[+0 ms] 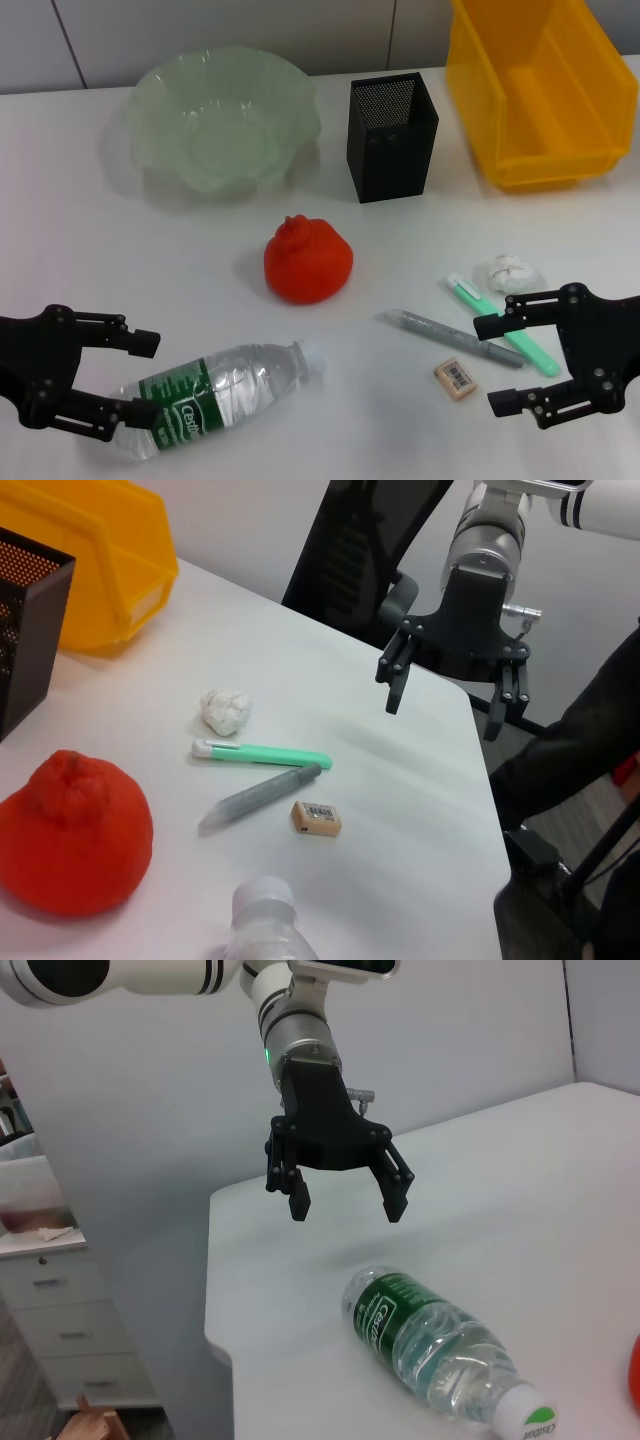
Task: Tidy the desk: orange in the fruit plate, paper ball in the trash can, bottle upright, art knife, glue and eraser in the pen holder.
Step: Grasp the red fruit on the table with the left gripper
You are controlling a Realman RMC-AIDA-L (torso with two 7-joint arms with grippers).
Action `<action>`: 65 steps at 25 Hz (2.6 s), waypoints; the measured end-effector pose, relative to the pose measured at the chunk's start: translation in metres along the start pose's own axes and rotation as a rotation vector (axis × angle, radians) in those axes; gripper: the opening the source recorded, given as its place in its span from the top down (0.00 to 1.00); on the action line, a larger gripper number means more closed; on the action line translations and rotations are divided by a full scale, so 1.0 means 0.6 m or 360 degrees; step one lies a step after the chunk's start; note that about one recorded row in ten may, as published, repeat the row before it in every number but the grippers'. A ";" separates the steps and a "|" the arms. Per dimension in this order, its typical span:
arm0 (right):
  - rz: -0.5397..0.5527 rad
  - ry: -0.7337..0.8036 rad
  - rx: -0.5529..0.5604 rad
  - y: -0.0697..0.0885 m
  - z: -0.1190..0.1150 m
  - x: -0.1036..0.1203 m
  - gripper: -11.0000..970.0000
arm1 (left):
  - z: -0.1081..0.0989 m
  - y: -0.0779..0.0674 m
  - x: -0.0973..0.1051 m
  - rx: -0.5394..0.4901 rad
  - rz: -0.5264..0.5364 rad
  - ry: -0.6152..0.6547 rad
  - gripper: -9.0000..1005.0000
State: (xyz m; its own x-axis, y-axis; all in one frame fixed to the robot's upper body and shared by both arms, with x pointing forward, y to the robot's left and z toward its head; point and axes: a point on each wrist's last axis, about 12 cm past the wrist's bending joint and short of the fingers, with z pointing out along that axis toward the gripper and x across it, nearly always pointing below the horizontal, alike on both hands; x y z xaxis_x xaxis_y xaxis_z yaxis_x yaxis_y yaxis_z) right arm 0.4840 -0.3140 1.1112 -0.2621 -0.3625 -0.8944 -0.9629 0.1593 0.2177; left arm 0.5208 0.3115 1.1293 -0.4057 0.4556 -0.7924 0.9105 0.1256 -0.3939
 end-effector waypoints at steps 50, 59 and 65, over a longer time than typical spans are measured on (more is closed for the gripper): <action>0.0084 -0.0044 0.0123 0.001 -0.019 0.012 0.20 | 0.176 0.099 -0.073 -0.0563 -0.0083 -0.0070 0.17; 0.0102 -0.0057 0.0110 0.003 -0.014 0.016 0.20 | 0.205 0.101 -0.078 -0.0609 -0.0056 -0.0079 0.17; 0.0109 -0.0058 0.0122 0.003 -0.014 0.019 0.20 | 0.239 0.100 -0.077 -0.0641 -0.0014 -0.0044 0.17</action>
State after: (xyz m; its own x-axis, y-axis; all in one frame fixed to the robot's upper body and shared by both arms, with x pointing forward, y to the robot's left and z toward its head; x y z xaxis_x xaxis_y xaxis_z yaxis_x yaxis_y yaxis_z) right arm 0.4787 -0.3255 1.1049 -0.3234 -0.3151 -0.8923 -0.9348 0.2528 0.2495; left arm 0.5828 0.1717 1.0759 -0.4106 0.4297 -0.8043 0.8632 0.4672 -0.1911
